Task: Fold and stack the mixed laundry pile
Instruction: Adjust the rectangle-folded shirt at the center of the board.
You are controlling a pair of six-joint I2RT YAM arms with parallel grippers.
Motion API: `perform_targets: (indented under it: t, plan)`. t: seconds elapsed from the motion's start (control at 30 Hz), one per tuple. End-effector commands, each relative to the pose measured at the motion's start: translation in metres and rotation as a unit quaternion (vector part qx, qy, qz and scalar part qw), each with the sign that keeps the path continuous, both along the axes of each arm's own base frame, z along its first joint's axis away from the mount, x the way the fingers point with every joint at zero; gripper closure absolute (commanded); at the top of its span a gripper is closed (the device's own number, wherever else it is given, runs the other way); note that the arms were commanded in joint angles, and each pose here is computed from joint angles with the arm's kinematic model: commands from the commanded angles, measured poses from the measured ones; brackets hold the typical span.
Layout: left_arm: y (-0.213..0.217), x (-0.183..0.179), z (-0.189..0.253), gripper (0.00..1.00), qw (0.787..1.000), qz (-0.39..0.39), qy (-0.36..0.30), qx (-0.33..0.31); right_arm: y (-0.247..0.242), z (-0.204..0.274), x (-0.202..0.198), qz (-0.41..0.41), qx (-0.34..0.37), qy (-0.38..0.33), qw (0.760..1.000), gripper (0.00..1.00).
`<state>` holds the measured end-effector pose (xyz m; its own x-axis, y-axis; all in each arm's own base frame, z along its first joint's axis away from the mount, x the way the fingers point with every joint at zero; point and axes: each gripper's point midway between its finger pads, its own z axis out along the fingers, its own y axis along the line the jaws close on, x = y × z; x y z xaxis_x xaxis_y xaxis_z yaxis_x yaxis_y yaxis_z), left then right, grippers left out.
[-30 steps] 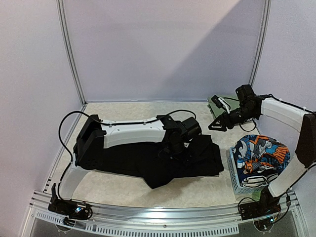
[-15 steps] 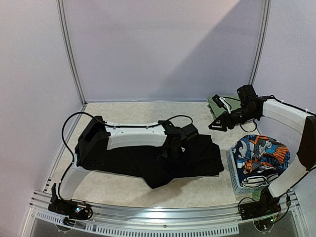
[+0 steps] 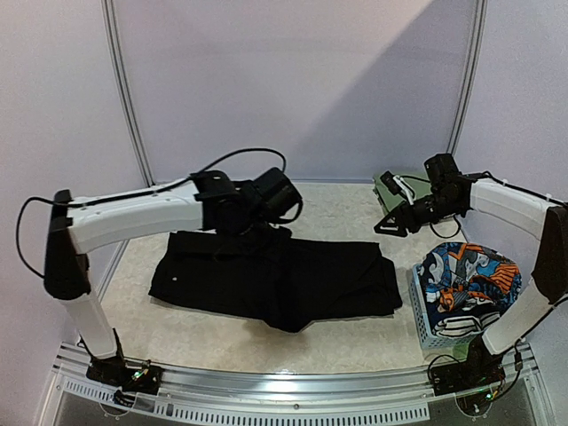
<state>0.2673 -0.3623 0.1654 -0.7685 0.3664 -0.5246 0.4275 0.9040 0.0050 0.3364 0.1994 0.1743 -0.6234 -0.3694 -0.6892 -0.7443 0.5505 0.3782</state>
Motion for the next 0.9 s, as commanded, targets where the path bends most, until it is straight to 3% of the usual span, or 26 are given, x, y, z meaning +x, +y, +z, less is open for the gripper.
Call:
perform_targets:
  t: [0.0, 0.27, 0.4, 0.53, 0.63, 0.87]
  plan:
    - [0.061, 0.006, 0.017, 1.00, 0.996, 0.068, -0.050, 0.017, 0.001, -0.027, 0.016, -0.005, -0.031, 0.021, 0.999, 0.44]
    - [0.155, -0.002, 0.064, 1.00, 0.974, 0.164, -0.154, 0.011, 0.033, -0.084, 0.025, 0.043, -0.108, 0.043, 0.992, 0.45]
    - [0.179, -0.014, 0.084, 1.00, 0.962, 0.189, -0.187, -0.056, 0.053, -0.097, 0.045, 0.055, -0.136, 0.027, 0.989, 0.45]
    - [0.164, -0.033, 0.104, 1.00, 0.946, 0.149, -0.190, -0.214, 0.073, -0.116, 0.062, 0.063, -0.154, 0.030, 0.986, 0.45]
    - [0.154, -0.051, 0.105, 1.00, 0.932, 0.123, -0.174, -0.291, 0.079, -0.137, 0.059, 0.072, -0.172, 0.060, 0.981, 0.45]
    - [0.129, -0.091, 0.102, 0.99, 0.943, 0.030, -0.137, -0.302, 0.082, -0.163, 0.039, 0.105, -0.211, 0.091, 0.968, 0.45]
